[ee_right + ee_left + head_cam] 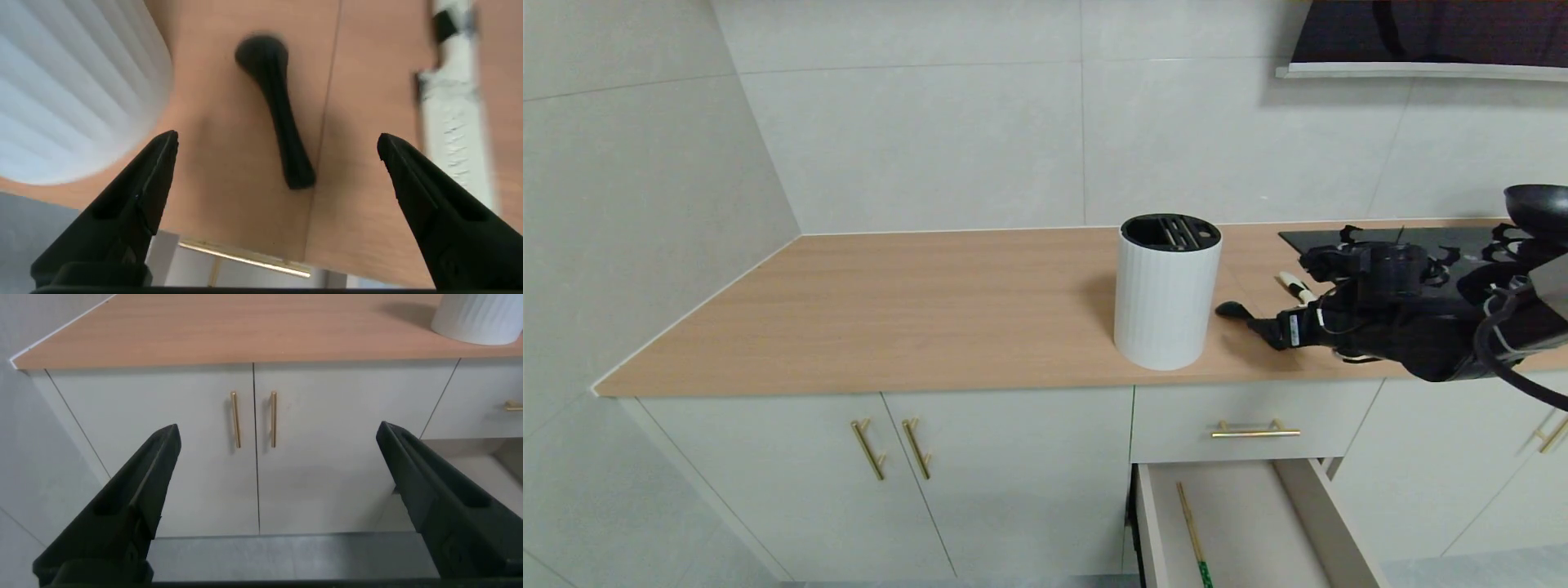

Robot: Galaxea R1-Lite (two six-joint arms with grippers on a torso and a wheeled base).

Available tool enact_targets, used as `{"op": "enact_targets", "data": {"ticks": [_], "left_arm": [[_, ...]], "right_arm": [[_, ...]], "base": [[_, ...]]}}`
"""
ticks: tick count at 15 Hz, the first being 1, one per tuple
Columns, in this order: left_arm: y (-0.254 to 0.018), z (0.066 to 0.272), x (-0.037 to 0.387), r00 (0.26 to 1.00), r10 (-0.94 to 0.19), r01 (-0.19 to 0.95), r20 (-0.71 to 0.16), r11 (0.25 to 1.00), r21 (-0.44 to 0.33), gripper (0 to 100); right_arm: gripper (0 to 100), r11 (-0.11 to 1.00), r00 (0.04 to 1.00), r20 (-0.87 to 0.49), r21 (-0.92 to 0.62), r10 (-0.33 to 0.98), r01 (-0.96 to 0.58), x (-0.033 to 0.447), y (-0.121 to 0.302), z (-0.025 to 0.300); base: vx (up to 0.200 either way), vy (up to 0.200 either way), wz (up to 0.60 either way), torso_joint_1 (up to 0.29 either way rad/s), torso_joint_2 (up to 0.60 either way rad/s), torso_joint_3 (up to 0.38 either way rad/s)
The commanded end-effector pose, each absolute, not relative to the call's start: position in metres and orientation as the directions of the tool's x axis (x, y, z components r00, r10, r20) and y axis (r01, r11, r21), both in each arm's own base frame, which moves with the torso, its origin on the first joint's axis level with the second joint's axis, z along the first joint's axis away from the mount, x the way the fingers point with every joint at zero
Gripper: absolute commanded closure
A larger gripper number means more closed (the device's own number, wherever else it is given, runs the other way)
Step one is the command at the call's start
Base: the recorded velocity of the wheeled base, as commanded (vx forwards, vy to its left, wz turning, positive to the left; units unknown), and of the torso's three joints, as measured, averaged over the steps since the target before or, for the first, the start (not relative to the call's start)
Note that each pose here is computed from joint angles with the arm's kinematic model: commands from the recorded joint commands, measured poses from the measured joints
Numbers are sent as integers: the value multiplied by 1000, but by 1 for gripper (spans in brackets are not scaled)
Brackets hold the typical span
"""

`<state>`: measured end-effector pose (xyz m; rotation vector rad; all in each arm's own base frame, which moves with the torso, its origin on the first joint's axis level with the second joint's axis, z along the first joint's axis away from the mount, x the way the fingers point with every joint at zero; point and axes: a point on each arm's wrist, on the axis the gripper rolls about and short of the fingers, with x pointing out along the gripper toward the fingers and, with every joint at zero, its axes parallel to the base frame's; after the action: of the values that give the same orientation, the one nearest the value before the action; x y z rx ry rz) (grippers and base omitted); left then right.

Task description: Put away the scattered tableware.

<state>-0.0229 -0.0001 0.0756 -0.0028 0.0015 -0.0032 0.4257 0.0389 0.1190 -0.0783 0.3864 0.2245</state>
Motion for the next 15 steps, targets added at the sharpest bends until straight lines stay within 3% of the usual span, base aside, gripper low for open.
{"op": "enact_targets", "data": {"ticks": [1,14,15], "left_arm": [[0,76,-23,1000,-3,3,-2,1000,-3,0],[0,76,-23,1000,-3,3,-2,1000,-3,0],[0,76,-23,1000,-3,3,-2,1000,-3,0]], "right_arm": [[0,969,888,-408,-31,212,-246,441,46,96],[0,980,890,-420,-12,175,-198,467,41,73],[100,982,891,-421,-5,171,-191,468,41,71]], "base": [[0,0,0,0,0,0],[0,0,0,0,0,0],[0,0,0,0,0,0]]}}
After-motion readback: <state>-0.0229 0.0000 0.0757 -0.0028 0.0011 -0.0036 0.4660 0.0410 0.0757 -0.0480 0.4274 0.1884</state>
